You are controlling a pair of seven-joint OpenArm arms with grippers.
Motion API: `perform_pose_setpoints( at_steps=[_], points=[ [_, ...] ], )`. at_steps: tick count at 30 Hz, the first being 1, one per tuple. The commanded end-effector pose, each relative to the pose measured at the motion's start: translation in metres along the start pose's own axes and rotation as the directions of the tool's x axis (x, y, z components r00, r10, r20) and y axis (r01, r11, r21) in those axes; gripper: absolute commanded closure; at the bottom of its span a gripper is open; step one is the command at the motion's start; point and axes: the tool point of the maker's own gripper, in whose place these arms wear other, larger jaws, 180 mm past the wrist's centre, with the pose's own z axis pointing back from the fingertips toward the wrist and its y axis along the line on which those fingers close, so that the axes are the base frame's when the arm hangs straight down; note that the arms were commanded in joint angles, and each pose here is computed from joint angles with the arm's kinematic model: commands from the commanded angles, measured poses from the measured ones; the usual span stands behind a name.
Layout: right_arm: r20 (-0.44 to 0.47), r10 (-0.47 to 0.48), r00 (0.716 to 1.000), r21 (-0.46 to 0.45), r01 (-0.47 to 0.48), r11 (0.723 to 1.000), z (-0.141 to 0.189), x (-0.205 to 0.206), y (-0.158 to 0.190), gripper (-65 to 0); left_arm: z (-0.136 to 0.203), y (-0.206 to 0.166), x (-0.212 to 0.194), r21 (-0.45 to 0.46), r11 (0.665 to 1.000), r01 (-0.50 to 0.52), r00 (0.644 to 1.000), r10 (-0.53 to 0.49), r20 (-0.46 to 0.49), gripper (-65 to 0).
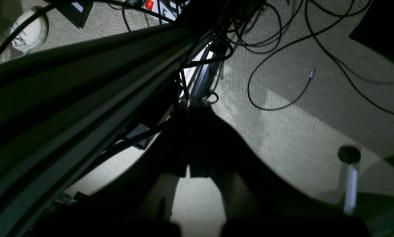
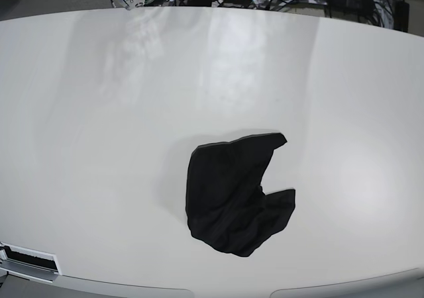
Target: Layout the t-shirt on the table in an organized manner, then fold the t-shirt properly
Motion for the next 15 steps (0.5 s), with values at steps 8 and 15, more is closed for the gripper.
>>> perform_pose_setpoints(
  at_steps=[8,15],
  points=[
    [-0.199,0.060,0.978,0.081,-0.045,0.996,0.010,-0.031,0.018,0.0,0.010,-0.015,-0.023,-0.082,0.996,0.036,0.990,-0.047,-0.133,0.0],
    [-0.245,0.066,0.967,0.112,-0.040,0.993,0.019,-0.079,0.046,0.0,0.026,-0.010,-0.093,-0.089,0.996,0.029,0.977,-0.047,-0.207,0.0]
  ],
)
